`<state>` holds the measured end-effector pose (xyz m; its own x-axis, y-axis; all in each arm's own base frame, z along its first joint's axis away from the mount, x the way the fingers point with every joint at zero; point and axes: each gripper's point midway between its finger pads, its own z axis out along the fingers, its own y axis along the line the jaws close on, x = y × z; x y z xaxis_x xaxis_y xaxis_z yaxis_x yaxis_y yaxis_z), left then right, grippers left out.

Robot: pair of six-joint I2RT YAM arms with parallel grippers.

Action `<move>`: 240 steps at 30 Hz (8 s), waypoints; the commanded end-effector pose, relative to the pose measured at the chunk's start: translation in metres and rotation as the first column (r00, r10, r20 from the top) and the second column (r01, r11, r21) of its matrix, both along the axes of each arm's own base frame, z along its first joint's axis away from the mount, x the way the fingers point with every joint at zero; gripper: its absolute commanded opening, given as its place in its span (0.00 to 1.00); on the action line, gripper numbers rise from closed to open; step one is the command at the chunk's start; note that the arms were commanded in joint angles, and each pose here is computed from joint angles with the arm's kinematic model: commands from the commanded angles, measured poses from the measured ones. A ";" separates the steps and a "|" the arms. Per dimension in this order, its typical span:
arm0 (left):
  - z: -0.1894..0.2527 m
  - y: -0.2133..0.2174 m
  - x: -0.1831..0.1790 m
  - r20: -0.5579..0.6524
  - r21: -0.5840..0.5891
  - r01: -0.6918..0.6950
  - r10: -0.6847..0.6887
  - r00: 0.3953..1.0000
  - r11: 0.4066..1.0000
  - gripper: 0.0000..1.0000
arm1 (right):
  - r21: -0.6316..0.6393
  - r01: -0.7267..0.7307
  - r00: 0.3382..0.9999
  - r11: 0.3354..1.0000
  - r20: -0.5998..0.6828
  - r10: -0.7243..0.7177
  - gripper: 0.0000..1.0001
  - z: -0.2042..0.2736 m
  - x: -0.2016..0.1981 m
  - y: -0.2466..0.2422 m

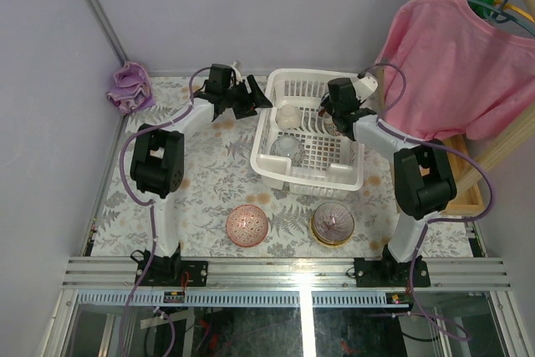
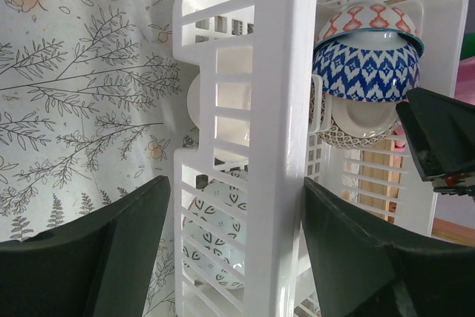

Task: Load the bowls into the dish rack
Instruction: Adjust the bowl in the dish rack.

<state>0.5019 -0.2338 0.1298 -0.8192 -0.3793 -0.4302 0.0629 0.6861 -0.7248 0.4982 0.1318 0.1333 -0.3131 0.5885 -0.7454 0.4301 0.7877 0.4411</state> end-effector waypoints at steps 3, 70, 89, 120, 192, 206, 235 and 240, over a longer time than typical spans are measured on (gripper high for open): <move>0.001 0.001 0.004 0.018 -0.034 0.006 -0.006 1.000 0.999 0.69 | 0.079 0.097 0.988 0.992 0.109 -0.106 0.51 0.012 0.017 -0.010; 0.000 0.000 0.040 0.035 0.025 -0.038 0.037 0.999 0.999 0.29 | 0.320 -0.883 0.450 0.344 0.366 0.814 0.00 0.053 -0.059 0.158; 0.003 0.000 0.057 0.057 0.062 -0.057 0.054 0.997 0.996 0.27 | 0.230 -0.968 0.183 0.102 0.365 0.913 0.00 0.072 -0.101 0.162; 0.002 0.003 0.052 0.058 0.097 -0.050 0.045 0.997 0.994 0.28 | 0.361 -0.930 0.162 0.072 0.225 0.961 0.00 0.013 -0.080 0.119; 0.027 0.008 0.044 0.105 0.136 -0.067 0.053 0.993 0.988 0.35 | 0.298 -0.823 0.395 0.484 -0.314 0.864 0.34 -0.046 -0.117 0.039; 0.050 0.012 0.032 0.128 0.124 -0.059 0.043 0.991 0.991 0.49 | 0.160 -0.829 0.531 0.536 -0.079 0.844 0.60 0.071 -0.069 0.057; 0.001 0.011 -0.016 -0.004 0.158 0.008 -0.008 1.000 0.987 0.26 | -0.355 -0.808 0.587 0.470 -0.417 0.694 0.62 0.004 0.015 0.084; 0.001 0.011 -0.014 -0.004 0.158 0.008 -0.007 1.000 0.987 0.26 | -0.357 -0.819 0.573 0.450 -0.450 0.685 0.64 -0.009 0.018 0.083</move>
